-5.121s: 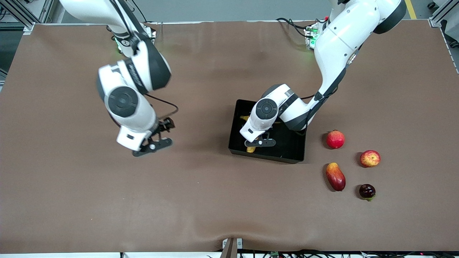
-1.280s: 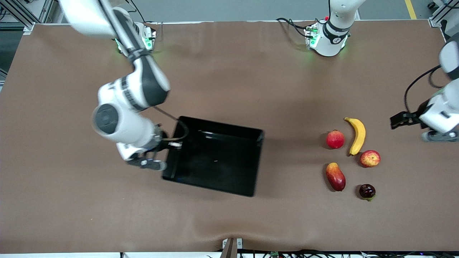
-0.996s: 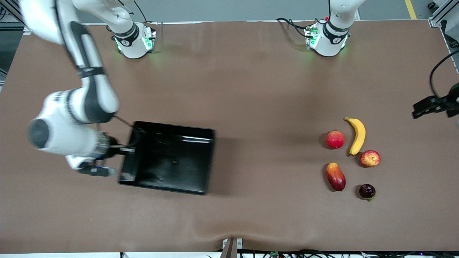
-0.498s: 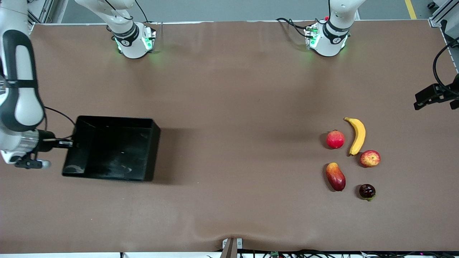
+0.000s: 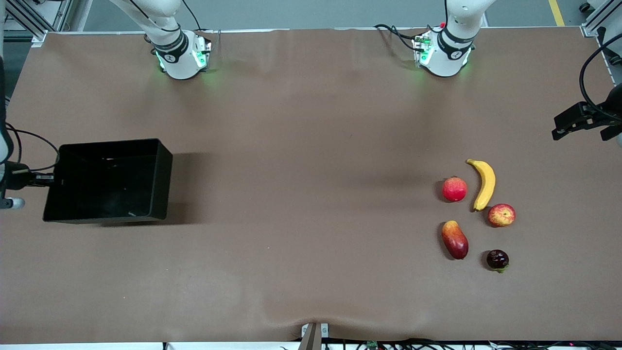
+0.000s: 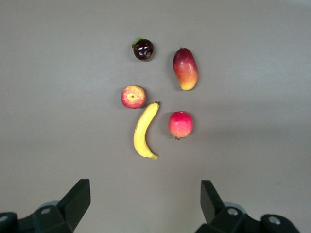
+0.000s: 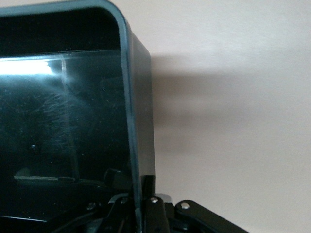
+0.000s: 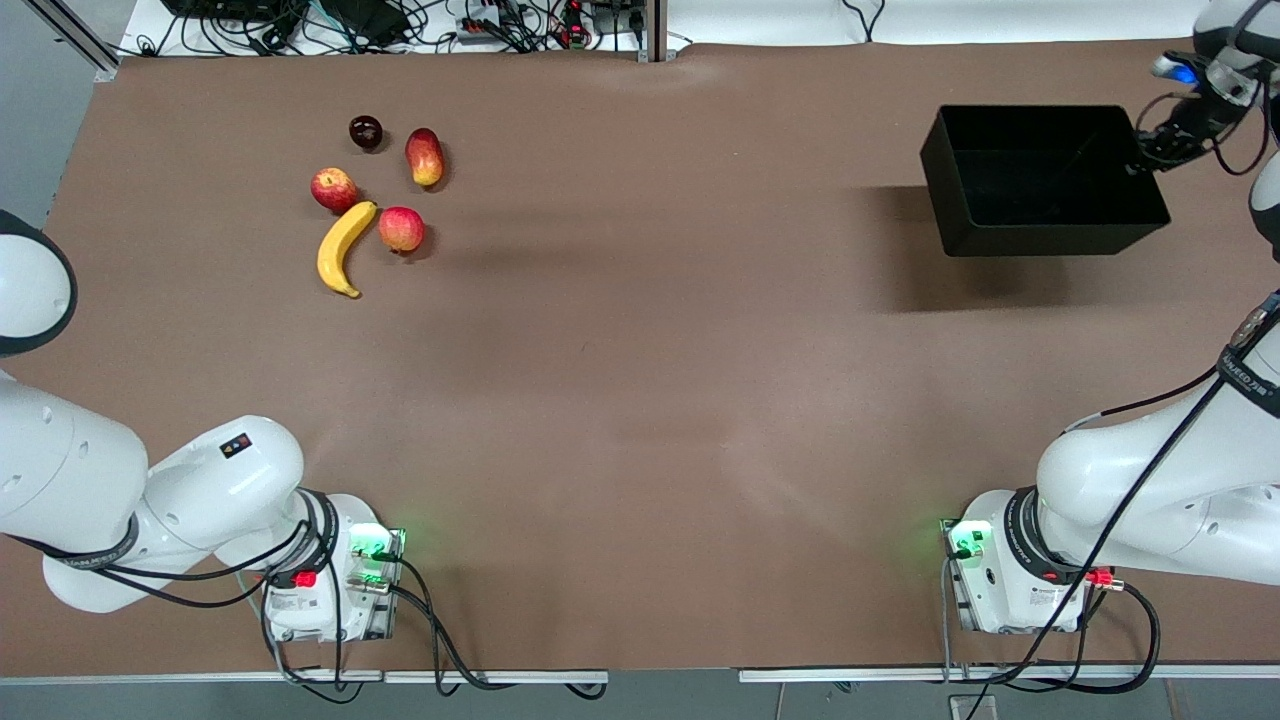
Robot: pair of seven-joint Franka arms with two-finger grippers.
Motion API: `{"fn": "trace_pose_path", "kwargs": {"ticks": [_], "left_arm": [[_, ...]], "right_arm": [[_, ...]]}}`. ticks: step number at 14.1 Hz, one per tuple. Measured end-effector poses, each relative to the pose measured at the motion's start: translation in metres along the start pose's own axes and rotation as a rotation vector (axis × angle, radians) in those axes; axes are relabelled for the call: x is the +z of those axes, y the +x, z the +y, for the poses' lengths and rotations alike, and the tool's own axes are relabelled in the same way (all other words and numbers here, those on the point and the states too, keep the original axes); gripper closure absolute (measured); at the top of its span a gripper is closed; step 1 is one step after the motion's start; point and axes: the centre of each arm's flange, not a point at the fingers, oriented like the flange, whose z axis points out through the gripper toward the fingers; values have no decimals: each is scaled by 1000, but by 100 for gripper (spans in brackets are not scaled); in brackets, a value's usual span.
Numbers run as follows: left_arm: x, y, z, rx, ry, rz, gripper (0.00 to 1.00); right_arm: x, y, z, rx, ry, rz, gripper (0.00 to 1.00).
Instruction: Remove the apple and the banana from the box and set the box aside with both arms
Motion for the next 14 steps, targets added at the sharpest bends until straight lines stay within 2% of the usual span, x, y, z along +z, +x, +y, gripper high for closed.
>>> {"fn": "trace_pose_path", "kwargs": {"ticks": [4,9,11,14], "left_arm": [[-5,-4,13,7,23,4,0],[-9,-20,9,-21,36,-11,0],[-9,-30,6,-31,22,-17,0],[-10,-44,13,-21,18,-21,0]], "right_arm": [[34,14,9,28,-25,24,96],[43,21,9,33,-37,40,96],[42,22,8,31,-38,44,81],[27,29,9,26,-52,70,48]]}}
